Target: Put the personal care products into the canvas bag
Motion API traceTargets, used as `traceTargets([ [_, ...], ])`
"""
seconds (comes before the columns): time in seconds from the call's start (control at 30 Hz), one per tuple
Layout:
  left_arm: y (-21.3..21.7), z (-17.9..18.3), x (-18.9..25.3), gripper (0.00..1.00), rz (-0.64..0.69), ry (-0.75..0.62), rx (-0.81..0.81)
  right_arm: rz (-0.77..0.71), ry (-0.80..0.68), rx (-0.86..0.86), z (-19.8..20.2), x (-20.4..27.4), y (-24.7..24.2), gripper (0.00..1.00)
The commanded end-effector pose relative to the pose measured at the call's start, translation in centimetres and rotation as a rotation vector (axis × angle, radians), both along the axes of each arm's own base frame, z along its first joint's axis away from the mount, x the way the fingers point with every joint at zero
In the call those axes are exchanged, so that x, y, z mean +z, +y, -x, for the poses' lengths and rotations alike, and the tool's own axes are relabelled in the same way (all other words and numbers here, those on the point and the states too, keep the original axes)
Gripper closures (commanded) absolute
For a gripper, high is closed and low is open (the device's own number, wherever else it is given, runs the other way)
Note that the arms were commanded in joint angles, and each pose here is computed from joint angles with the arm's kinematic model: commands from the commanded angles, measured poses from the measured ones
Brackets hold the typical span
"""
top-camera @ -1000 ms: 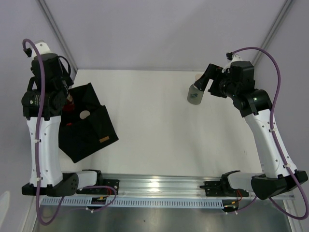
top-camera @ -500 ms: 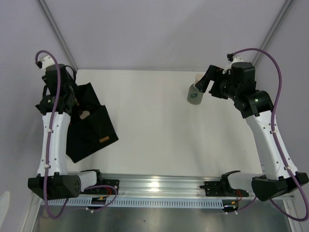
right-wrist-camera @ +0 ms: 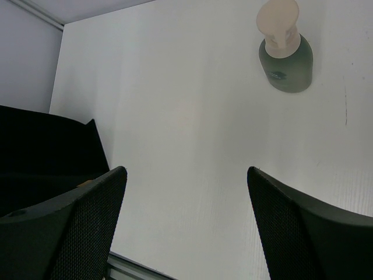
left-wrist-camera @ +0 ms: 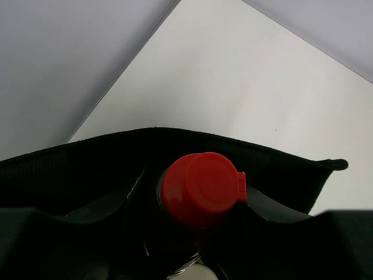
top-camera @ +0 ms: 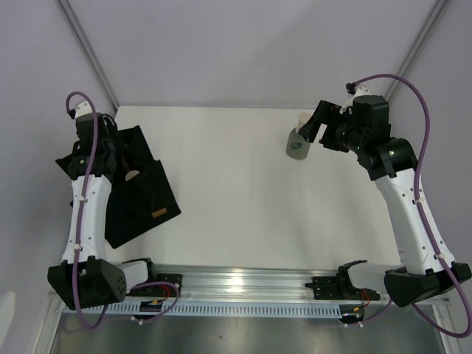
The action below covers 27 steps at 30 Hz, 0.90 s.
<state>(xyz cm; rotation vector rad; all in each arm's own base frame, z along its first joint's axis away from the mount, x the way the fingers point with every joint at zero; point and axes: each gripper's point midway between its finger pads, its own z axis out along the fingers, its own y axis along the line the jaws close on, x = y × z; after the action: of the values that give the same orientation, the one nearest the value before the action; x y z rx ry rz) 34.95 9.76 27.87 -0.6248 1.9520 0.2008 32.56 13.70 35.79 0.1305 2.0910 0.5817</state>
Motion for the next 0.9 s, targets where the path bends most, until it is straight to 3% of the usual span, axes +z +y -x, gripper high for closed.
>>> traceTargets([
  [0.0,-0.5,-1.6,7.8,1.0,-0.038,-0.243,-0.048,0.007,-0.026,0.004,0.4,0.7,-0.1,0.12],
  [0.2,-1.4,-2.5,5.1,1.0,0.027,-0.211,-0.082,0.0,-0.026,0.006,0.1,0.4,0.1,0.12],
  [0.73,-1.0,-3.5,-0.6,1.0,0.024,-0.083,-0.088,0.005,-0.034,-0.008,-0.2,0.3,0.0,0.12],
  [0.87,-0.7,-3.0,-1.3,0.9,0.022,-0.047,-0.063,-0.001,-0.028,-0.011,-0.4,0.2,0.0,0.12],
])
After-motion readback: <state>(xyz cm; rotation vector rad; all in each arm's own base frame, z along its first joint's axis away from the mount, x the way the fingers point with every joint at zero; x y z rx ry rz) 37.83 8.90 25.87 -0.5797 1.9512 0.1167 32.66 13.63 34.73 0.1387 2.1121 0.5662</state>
